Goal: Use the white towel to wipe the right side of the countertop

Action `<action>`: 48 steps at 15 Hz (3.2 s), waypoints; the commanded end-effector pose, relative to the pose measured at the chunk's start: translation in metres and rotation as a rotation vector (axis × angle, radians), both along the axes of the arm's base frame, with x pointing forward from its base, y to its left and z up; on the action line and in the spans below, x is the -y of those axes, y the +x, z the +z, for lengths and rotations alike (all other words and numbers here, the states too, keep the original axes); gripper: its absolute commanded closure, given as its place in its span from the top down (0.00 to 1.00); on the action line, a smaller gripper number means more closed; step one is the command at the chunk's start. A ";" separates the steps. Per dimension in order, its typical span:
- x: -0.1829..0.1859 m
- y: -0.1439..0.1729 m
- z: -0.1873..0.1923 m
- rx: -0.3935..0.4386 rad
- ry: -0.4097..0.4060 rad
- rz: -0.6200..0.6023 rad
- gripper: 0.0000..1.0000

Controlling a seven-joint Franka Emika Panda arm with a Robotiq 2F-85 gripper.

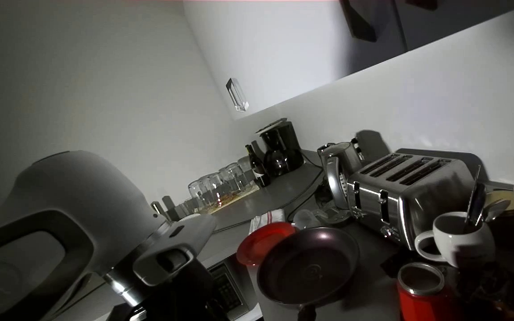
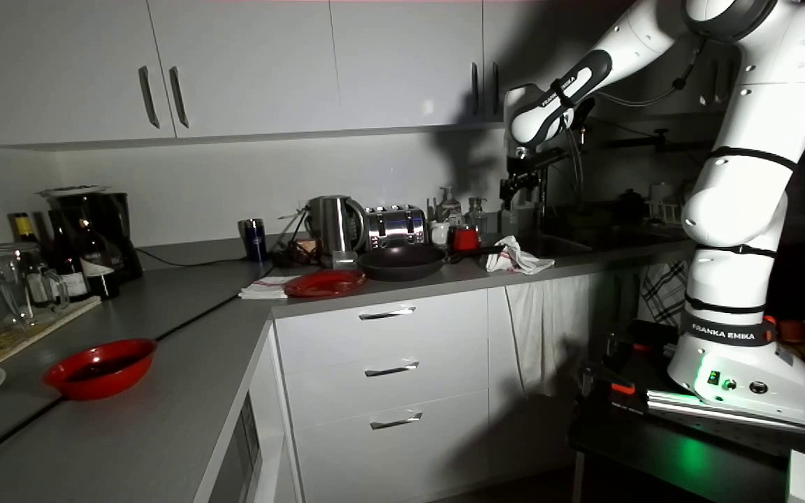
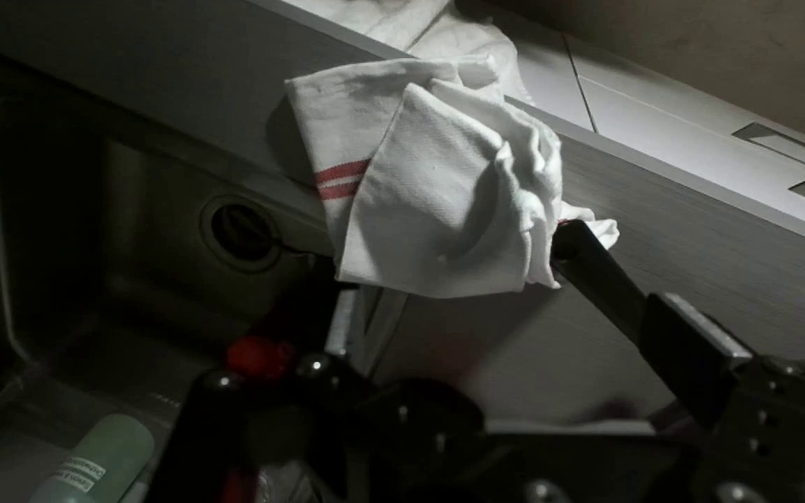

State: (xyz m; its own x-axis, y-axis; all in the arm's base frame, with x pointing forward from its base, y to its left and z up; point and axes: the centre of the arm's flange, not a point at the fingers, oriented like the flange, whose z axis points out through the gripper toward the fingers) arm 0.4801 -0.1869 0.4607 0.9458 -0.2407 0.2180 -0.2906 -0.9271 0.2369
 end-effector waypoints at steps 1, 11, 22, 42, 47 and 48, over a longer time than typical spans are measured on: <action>0.025 0.016 0.001 -0.011 -0.028 0.042 1.00; 0.080 0.036 -0.033 0.023 0.312 -0.295 1.00; 0.130 0.010 -0.067 0.074 0.731 -0.668 1.00; 0.181 -0.012 -0.110 0.183 0.848 -1.152 1.00; 0.175 -0.012 -0.133 0.127 0.803 -1.179 1.00; 0.173 -0.009 -0.139 0.115 0.793 -1.183 1.00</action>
State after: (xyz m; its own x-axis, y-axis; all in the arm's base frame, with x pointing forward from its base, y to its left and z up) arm 0.4658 -0.3665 0.3326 0.1167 -0.9494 -0.2917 -0.9406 -0.0113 -0.3394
